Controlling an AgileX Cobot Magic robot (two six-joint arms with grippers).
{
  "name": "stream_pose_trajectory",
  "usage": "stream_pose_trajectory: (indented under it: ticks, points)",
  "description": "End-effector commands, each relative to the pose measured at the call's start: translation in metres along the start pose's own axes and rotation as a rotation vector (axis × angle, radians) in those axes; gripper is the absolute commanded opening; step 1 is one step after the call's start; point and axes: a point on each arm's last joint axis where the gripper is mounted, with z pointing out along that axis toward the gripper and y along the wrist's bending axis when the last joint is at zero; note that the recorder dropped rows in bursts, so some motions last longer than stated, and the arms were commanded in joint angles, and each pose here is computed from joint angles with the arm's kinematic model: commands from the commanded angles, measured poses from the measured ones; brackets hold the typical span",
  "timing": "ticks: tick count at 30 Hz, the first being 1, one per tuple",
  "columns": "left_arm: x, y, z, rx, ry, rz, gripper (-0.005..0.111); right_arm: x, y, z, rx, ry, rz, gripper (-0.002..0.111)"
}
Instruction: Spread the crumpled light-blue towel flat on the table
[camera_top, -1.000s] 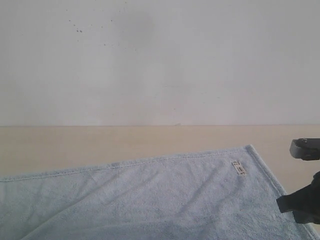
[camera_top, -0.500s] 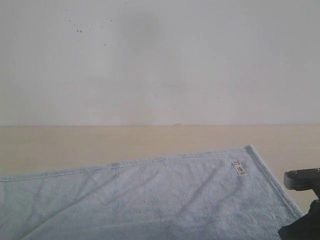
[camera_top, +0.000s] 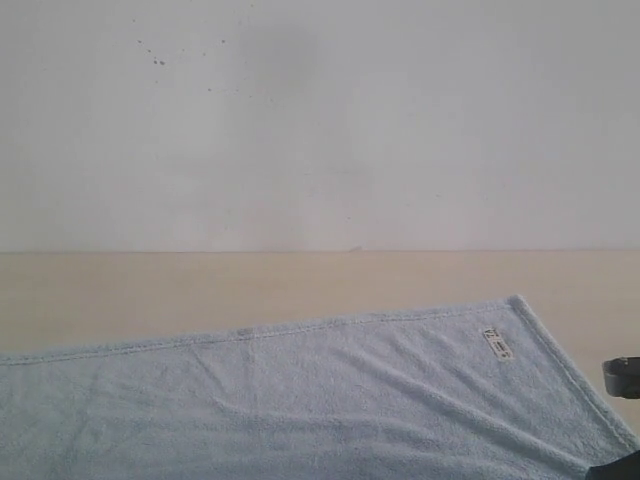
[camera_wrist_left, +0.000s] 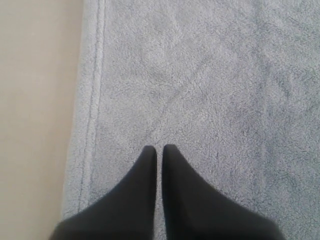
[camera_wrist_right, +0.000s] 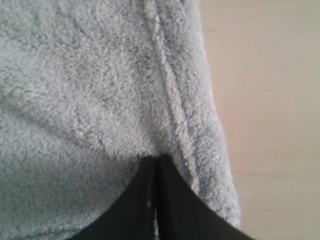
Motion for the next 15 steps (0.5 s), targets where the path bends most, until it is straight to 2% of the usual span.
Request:
stream_pose_trajectory:
  ticks: [1,6,15]
  points:
    - [-0.003,0.000,-0.001,0.008,-0.017,0.001,0.004,0.029,-0.006,0.012,0.058,0.200,-0.006,0.000]
    - [-0.004,-0.002,-0.001,0.026,-0.031,-0.013,0.004,0.026,-0.005,0.010,0.052,0.159,0.023,0.000]
    - [-0.005,-0.003,-0.002,0.041,-0.043,-0.024,0.004,-0.009,-0.006,-0.051,-0.016,-0.301,0.005,0.000]
